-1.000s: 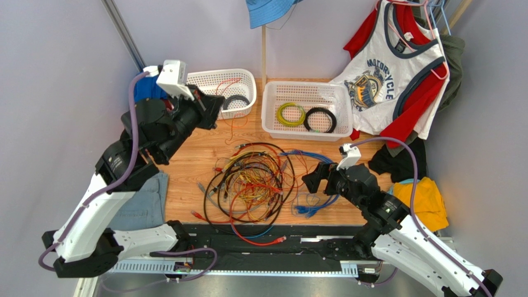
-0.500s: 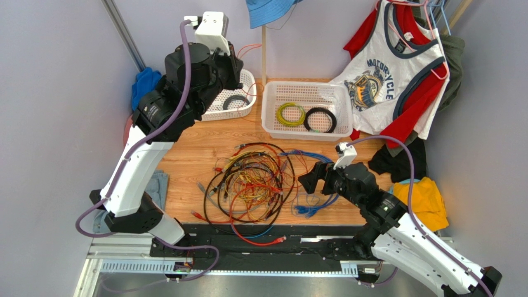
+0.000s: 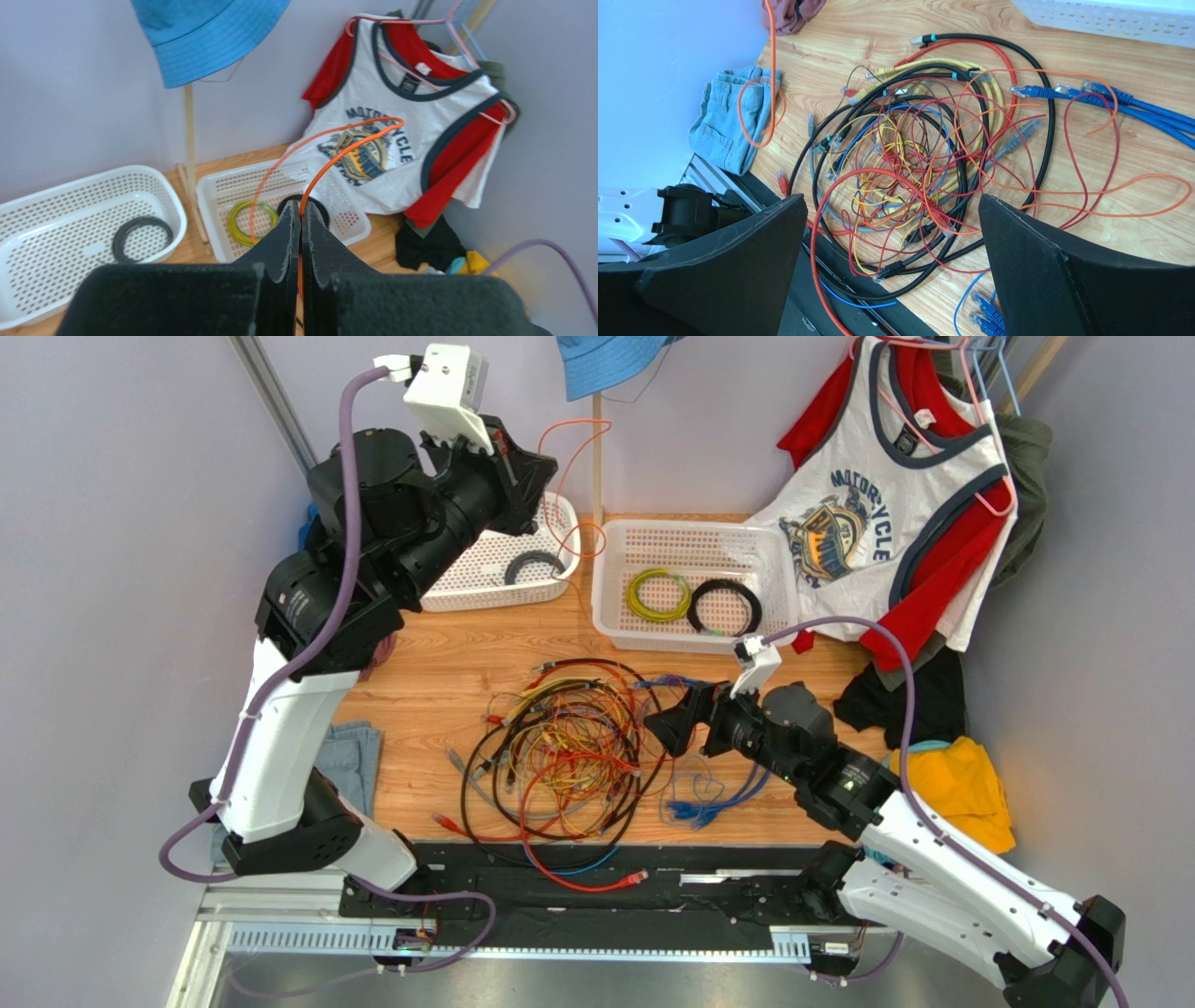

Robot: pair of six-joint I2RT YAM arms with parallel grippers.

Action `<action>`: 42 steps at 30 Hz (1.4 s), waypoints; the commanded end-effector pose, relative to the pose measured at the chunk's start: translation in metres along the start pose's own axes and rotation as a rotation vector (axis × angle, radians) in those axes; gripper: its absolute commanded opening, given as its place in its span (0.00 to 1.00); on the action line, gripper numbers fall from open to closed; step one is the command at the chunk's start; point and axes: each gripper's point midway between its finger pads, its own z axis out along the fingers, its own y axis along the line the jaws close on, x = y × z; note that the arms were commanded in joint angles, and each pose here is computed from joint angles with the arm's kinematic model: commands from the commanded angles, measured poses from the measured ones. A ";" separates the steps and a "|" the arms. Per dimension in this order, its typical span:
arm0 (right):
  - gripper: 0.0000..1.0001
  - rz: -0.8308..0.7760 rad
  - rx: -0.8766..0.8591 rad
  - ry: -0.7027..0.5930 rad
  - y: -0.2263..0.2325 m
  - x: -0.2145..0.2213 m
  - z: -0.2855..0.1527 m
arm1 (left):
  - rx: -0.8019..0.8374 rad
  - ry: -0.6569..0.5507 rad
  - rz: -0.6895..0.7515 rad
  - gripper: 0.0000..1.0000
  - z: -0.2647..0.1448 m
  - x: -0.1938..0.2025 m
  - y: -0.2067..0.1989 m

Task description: Untangle the cables

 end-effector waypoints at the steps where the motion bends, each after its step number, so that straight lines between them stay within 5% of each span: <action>1: 0.98 0.016 0.015 -0.090 0.003 -0.022 -0.018 | -0.203 0.007 0.033 0.00 0.013 0.013 0.040; 8: 0.97 0.026 0.049 -0.119 -0.011 -0.017 -0.050 | -0.446 0.062 -0.041 0.00 0.052 0.042 0.123; 15: 0.97 0.005 0.054 -0.116 -0.009 -0.021 -0.057 | -0.566 -0.074 -0.045 0.00 0.082 0.014 0.185; 22: 0.97 0.035 0.023 -0.038 -0.005 -0.003 -0.036 | -0.615 -0.220 -0.020 0.00 0.122 -0.012 0.228; 31: 0.98 -0.001 0.061 -0.015 -0.012 0.000 -0.026 | -0.620 -0.431 -0.001 0.00 0.112 -0.076 0.243; 42: 0.98 -0.020 0.103 -0.031 -0.021 -0.001 -0.030 | -0.737 -0.399 0.058 0.00 0.134 -0.046 0.297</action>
